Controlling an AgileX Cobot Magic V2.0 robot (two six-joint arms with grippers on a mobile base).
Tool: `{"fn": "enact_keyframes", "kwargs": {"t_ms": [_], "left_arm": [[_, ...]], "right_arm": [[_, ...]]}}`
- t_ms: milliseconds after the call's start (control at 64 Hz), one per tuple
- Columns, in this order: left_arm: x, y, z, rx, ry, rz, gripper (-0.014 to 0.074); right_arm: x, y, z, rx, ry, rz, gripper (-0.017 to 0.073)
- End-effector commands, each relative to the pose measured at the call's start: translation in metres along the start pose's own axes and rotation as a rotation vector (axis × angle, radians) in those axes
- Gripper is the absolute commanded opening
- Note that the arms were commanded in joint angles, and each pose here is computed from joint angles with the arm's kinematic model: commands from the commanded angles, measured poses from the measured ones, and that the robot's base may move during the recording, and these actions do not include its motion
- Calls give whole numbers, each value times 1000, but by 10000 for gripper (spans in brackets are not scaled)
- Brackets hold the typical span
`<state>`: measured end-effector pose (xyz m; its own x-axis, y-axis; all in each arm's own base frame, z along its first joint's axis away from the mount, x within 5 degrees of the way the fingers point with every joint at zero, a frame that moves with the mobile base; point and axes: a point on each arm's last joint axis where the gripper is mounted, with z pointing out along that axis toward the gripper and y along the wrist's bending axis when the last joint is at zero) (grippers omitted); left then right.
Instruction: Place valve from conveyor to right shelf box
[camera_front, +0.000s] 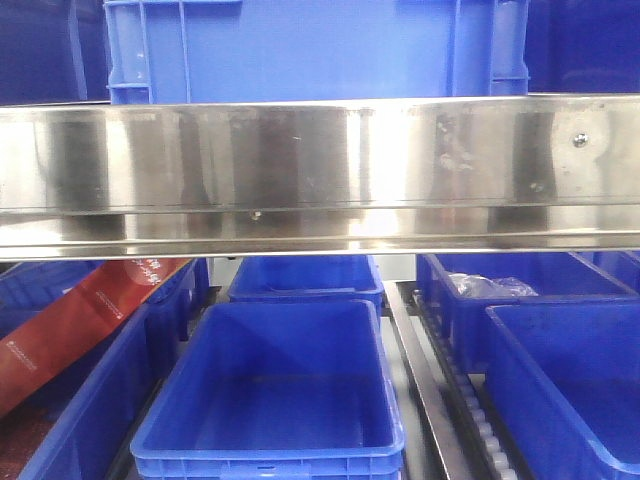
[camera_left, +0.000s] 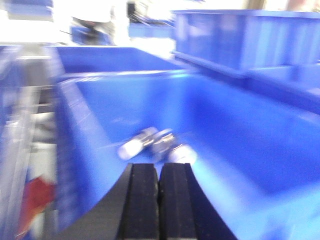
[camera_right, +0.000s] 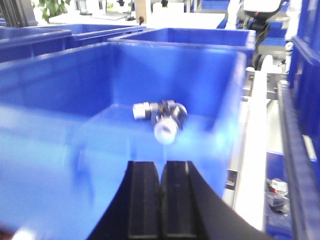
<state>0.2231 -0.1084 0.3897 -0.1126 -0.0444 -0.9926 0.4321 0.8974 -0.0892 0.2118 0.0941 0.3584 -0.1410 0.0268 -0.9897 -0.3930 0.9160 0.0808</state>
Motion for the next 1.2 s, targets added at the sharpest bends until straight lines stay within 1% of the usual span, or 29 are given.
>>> {"fn": "enact_keyframes", "kwargs": {"t_ms": [0,125,219,281,438,594,734,828,1156,1188], "left_arm": [[4,0,-26,-4,-52,4,-111],[13,1,-62,5,-78,4,-111],[28,1,-89,17,-77,5,-111],[36,1,-107,23,-98,5,-111],[47,2,-144,31,-192,6,-111],[41,2,-174,38,-315,6,-111],[38,2,-190,43,-384,6,-111],[37,1,-196,45,-408,7,-111],[37,1,-199,46,-420,6,-111],[37,1,-199,46,-420,6,-111]], "right_arm": [[2,-1,-22,2,-79,-11,-162],[12,-2,-50,-3,-95,-10,-162],[23,-2,-68,-6,-92,-10,-162],[30,-3,-80,-9,-97,-10,-162],[33,-2,-108,-22,-113,-11,-162],[28,-1,-128,-31,-172,-12,-162],[26,-1,-135,-33,-203,-12,-162],[26,-1,-135,-33,-203,-12,-162],[26,-1,-135,-33,-203,-12,-162],[28,-2,-135,-29,-198,-33,-162]]}}
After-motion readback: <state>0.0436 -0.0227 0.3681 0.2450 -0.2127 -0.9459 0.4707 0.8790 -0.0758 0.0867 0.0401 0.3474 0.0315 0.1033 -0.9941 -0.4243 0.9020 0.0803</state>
